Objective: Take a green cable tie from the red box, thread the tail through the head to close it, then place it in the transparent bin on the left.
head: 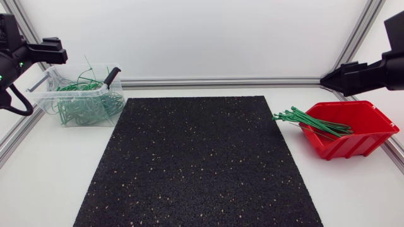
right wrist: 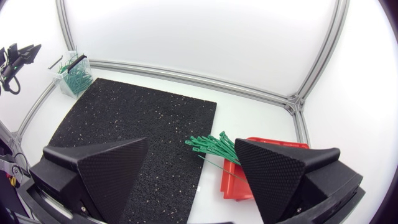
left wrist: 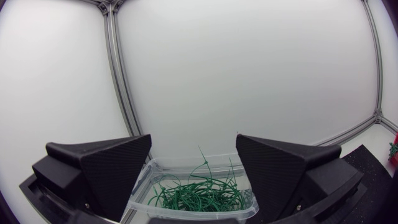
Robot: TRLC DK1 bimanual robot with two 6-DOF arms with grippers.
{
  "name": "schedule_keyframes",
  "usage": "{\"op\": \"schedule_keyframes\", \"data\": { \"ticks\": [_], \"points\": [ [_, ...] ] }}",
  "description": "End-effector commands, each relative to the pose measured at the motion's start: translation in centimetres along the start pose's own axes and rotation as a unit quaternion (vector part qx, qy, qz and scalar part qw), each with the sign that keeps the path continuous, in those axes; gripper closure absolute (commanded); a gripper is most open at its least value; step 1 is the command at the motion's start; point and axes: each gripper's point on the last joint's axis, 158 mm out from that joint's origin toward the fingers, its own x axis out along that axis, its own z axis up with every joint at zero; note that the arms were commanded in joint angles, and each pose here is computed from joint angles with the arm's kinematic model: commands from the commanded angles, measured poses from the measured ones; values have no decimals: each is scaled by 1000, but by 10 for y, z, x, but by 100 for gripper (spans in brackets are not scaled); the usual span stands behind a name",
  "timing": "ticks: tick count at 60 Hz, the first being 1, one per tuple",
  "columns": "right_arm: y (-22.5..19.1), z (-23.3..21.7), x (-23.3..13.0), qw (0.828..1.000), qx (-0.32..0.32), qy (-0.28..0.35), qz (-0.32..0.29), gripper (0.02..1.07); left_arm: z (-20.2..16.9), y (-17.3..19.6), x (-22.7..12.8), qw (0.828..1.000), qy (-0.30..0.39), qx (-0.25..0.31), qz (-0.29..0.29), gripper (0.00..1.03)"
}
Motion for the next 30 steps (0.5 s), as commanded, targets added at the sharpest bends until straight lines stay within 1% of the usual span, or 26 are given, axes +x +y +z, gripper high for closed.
{"op": "schedule_keyframes", "data": {
  "ticks": [1,5,7,12,18,22,30],
  "points": [
    [-7,-8,-6,1000,-1,-12,-13,6,-1,-3,-18,1000,-12,-18,-1,8],
    [-10,-9,-10,999,0,-25,-24,6,-3,-5,-27,1000,-16,-21,-3,8],
    [-13,-12,-12,999,2,-31,-30,6,-5,-5,-34,999,-19,-34,-5,8],
    [-15,-16,-17,998,5,-45,-41,6,-7,-5,-46,999,-30,-35,-5,8],
    [-24,-19,-25,994,27,-85,-69,6,-12,-10,-63,998,-42,-35,-19,8],
    [-28,-21,-29,990,29,-108,-86,6,-13,-11,-75,998,-50,-36,-23,8],
    [-27,-36,-25,988,40,-119,-91,6,-15,-14,-93,997,-66,-36,-35,8]
  ]
}}
